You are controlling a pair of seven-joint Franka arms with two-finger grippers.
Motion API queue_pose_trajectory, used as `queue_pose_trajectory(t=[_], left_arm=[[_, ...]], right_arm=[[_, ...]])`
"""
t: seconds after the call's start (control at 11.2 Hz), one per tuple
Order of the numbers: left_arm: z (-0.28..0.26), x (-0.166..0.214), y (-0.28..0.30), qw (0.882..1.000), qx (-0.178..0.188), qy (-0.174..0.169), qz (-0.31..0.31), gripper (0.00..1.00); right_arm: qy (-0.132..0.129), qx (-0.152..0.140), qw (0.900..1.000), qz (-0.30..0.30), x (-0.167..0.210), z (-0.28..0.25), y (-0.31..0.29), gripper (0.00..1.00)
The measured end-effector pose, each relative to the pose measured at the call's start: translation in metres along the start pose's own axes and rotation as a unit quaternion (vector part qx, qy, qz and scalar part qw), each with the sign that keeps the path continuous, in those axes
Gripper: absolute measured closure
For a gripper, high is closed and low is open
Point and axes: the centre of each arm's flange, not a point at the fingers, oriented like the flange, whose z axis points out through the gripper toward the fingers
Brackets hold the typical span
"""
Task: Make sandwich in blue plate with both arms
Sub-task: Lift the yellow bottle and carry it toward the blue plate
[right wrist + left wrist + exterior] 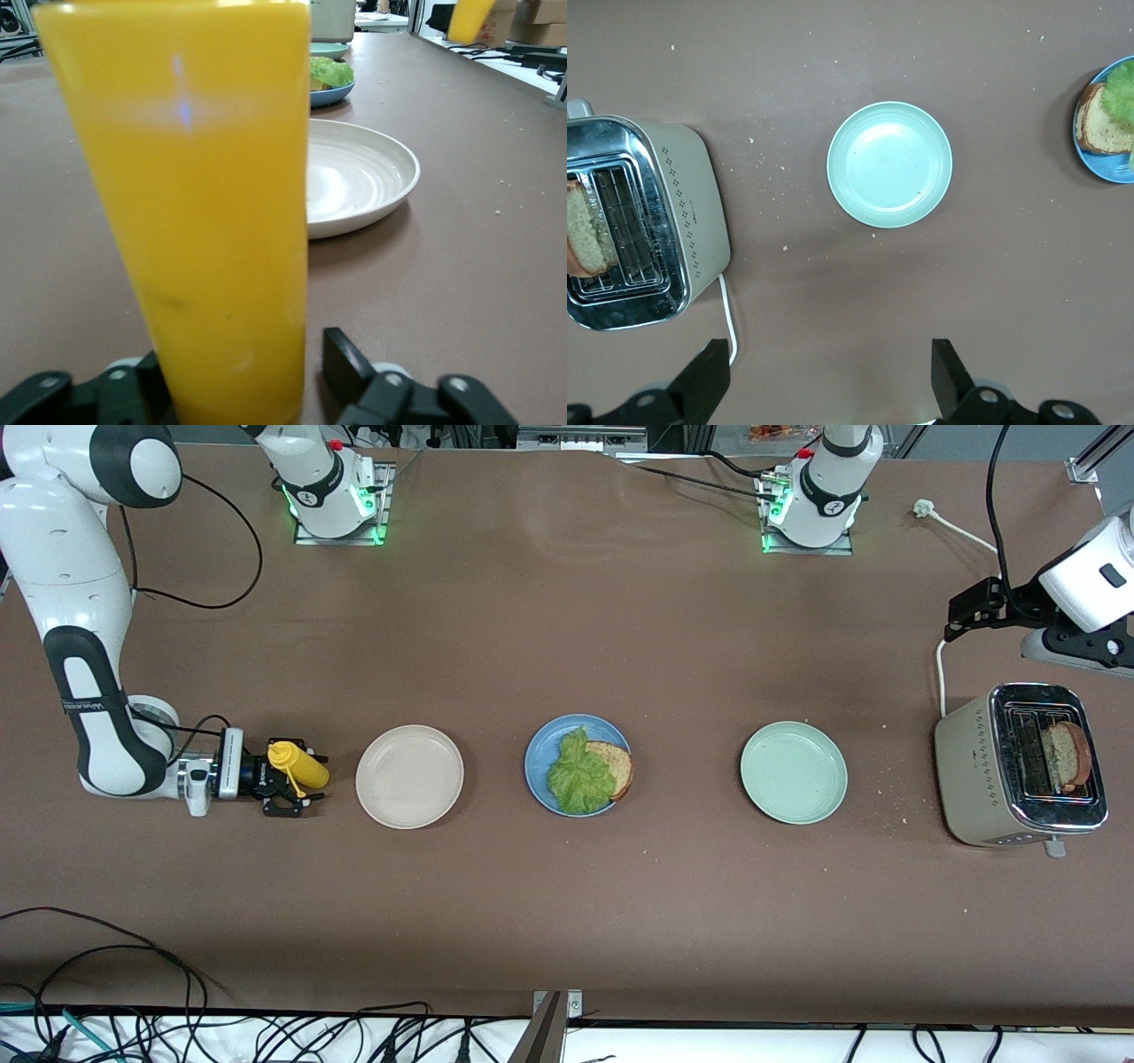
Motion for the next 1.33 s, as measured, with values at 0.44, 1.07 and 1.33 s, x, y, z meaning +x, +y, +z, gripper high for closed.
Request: queue_pose_trajectory(t=[0.44, 1.07, 1.33], left_arm=[[0.0, 0.0, 0.0, 1.0, 0.0, -0.002, 0.0, 0.0], [0.001, 0.0, 0.0, 1.0, -0.001, -0.004, 0.0, 0.0], [0.001, 0.0, 0.0, 1.0, -0.001, -0.004, 0.0, 0.0]], right_arm=[[-0.007, -0.001, 1.0, -0.014, 0.013, 0.013, 0.011, 0.65], [-0.191, 0.047, 0.978, 0.07, 0.118, 0.023, 0.056, 0.93], [-0.259, 0.056, 0.957, 0.119, 0.176, 0.048, 0.066, 0.96]])
